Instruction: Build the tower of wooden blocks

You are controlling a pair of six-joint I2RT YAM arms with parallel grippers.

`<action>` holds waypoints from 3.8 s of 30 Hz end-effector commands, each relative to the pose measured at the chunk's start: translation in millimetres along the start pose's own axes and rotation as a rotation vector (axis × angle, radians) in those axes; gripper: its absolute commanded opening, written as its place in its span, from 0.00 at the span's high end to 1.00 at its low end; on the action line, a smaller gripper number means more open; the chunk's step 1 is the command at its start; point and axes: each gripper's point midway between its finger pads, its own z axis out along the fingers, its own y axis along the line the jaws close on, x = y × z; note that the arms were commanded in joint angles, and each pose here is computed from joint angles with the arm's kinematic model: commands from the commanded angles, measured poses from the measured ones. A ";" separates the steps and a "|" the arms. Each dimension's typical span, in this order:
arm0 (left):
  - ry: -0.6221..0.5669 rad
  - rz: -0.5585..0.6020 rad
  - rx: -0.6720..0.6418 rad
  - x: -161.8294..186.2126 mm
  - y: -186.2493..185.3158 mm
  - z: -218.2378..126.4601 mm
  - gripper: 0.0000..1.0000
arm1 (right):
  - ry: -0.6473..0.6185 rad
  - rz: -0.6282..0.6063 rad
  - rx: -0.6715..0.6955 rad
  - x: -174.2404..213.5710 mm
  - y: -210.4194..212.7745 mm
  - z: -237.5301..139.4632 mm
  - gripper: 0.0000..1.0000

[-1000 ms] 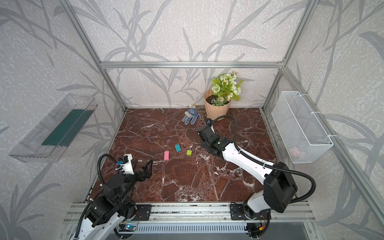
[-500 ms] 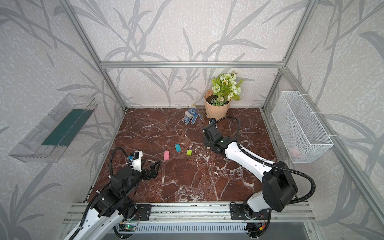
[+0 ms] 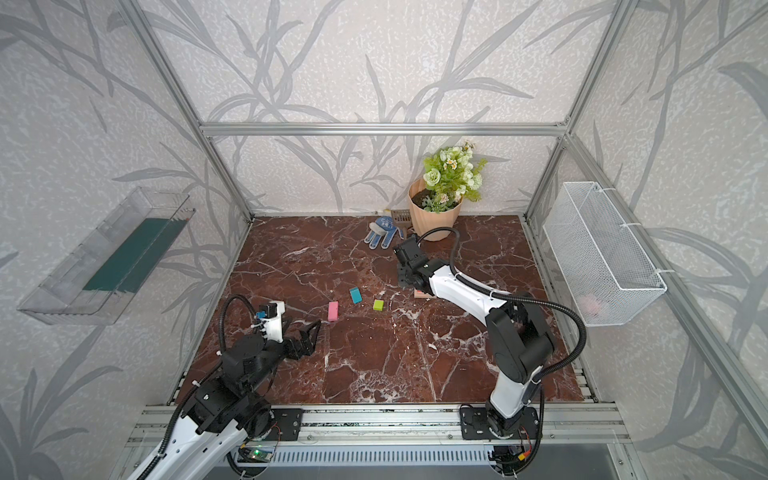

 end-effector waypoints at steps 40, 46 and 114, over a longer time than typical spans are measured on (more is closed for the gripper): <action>-0.033 -0.008 -0.015 -8.6 1.6 -3.3 0.01 | 0.068 0.068 0.162 13.4 -64.5 21.6 0.85; -0.033 -0.007 -0.017 -8.7 1.9 -3.4 0.01 | 0.079 0.063 0.162 10.4 -61.4 28.4 0.85; -0.033 -0.009 -0.022 -8.5 2.6 -3.1 0.01 | 0.142 0.073 0.166 17.4 -64.4 56.1 0.74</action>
